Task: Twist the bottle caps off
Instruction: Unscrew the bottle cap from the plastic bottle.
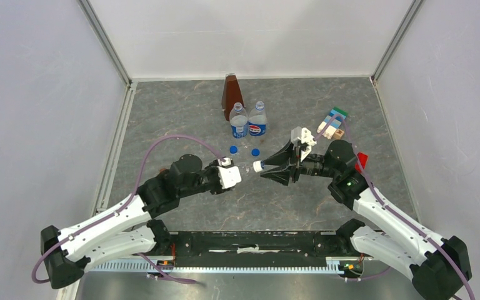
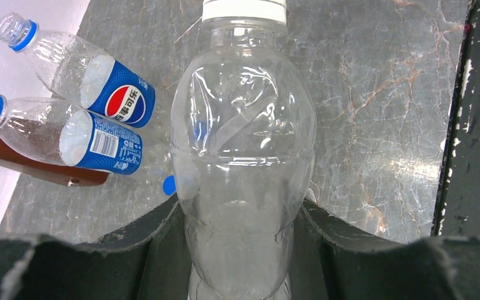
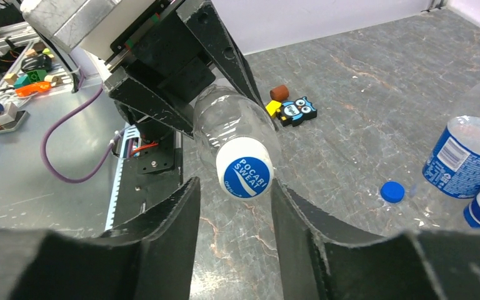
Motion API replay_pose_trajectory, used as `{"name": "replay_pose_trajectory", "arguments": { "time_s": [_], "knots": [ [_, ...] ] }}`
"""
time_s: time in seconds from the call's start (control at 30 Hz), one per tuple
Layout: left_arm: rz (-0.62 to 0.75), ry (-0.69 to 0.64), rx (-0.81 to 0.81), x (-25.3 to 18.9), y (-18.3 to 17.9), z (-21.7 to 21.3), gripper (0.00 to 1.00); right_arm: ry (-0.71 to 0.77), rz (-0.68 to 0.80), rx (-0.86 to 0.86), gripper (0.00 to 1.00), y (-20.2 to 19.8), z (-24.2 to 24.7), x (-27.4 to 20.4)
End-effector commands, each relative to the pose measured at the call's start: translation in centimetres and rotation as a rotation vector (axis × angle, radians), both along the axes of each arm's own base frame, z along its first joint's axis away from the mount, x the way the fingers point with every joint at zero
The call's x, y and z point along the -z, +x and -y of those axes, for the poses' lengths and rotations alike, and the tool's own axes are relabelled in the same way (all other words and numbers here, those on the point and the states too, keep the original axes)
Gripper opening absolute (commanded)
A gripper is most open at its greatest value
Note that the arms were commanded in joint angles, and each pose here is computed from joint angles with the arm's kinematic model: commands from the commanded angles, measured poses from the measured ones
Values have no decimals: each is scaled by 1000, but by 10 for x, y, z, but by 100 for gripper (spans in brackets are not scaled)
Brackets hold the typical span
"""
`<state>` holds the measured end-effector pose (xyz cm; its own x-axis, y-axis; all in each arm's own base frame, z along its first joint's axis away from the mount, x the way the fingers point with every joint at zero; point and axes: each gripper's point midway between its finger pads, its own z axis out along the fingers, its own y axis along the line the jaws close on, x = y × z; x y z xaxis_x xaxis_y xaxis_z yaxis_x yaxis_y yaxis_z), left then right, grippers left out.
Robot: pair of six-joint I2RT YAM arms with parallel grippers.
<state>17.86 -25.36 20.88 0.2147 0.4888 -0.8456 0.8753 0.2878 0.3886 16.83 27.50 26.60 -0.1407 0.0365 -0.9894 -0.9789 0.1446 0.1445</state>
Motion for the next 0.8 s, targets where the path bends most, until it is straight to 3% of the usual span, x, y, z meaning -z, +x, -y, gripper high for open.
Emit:
{"name": "replay_pose_trajectory", "arguments": {
  "time_s": [0.0, 0.2, 0.33, 0.47, 0.67, 0.77],
  "knots": [
    [65, 19, 37, -4, 2, 2, 2, 35, 33, -58, 53, -8, -2, -6],
    [61, 18, 67, -2, -1, 8, 2, 43, 15, -51, 56, -4, -4, -4],
    [53, 20, 76, 0, -2, 9, 2, 59, 13, -62, 51, -4, -6, -6],
    [56, 18, 73, 0, -2, 8, 2, 56, 7, -79, 38, -6, -7, -4],
    [58, 6, 54, -4, 1, 8, 2, 5, 56, -123, 0, -14, -5, 4],
    [-10, -34, 62, -9, -3, 13, 2, -68, 157, -142, 0, -14, -1, 16]
  ]
}}
